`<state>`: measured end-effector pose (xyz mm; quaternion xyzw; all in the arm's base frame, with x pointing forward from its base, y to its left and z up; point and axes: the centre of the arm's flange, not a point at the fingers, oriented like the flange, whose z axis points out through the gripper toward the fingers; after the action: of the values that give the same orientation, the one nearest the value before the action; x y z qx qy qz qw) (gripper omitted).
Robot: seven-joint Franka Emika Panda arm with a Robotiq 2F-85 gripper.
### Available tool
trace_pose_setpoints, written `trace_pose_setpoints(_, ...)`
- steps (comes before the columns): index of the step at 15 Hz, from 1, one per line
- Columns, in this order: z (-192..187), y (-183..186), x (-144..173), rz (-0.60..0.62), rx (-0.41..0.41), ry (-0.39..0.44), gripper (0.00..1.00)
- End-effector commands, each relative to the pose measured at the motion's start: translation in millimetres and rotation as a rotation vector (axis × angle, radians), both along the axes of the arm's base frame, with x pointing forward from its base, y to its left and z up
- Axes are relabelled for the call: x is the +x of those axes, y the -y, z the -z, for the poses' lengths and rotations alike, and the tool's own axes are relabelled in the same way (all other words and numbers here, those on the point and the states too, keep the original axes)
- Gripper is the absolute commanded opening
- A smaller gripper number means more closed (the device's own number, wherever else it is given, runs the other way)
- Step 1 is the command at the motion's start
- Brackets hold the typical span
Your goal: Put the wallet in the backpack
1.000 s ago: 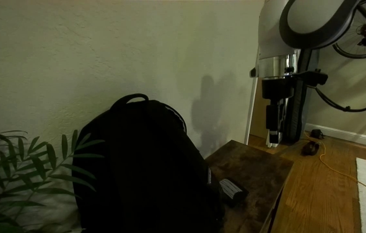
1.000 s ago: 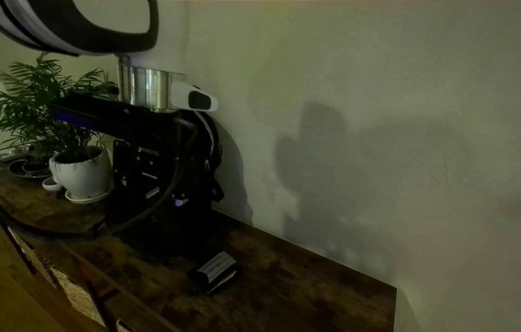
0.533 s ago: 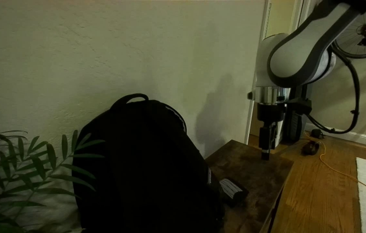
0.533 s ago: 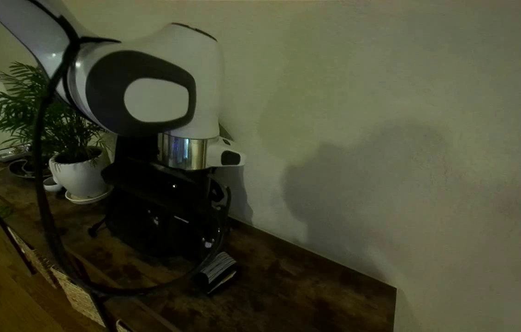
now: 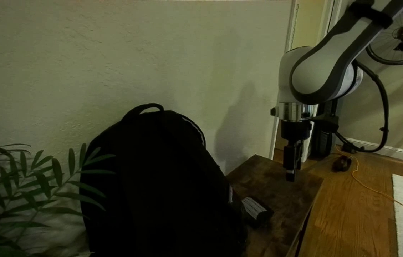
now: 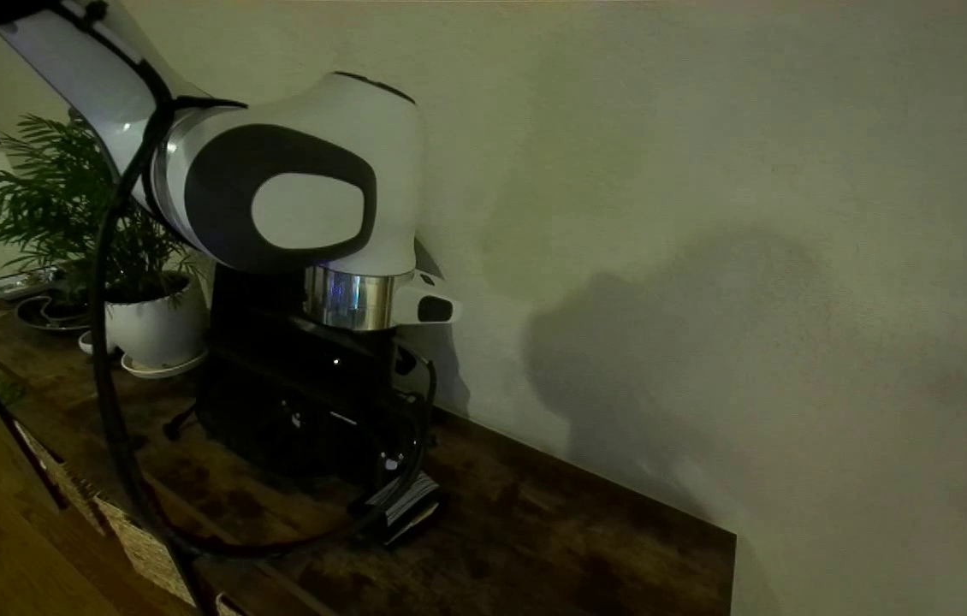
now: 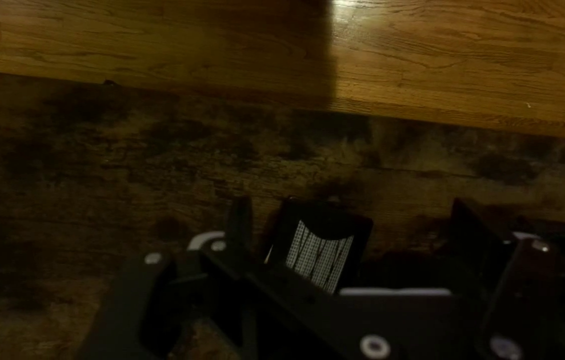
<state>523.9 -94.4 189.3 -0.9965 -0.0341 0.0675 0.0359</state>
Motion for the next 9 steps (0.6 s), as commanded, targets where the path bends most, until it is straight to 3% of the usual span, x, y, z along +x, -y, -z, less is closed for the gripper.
trace_pose_setpoints(1, 0.0, 0.0, 0.0, 0.0, 0.0, 0.0, 1.0)
trace_pose_setpoints(9, 26.1, 0.3, 14.2, 0.03, 0.015, 0.022, 1.0)
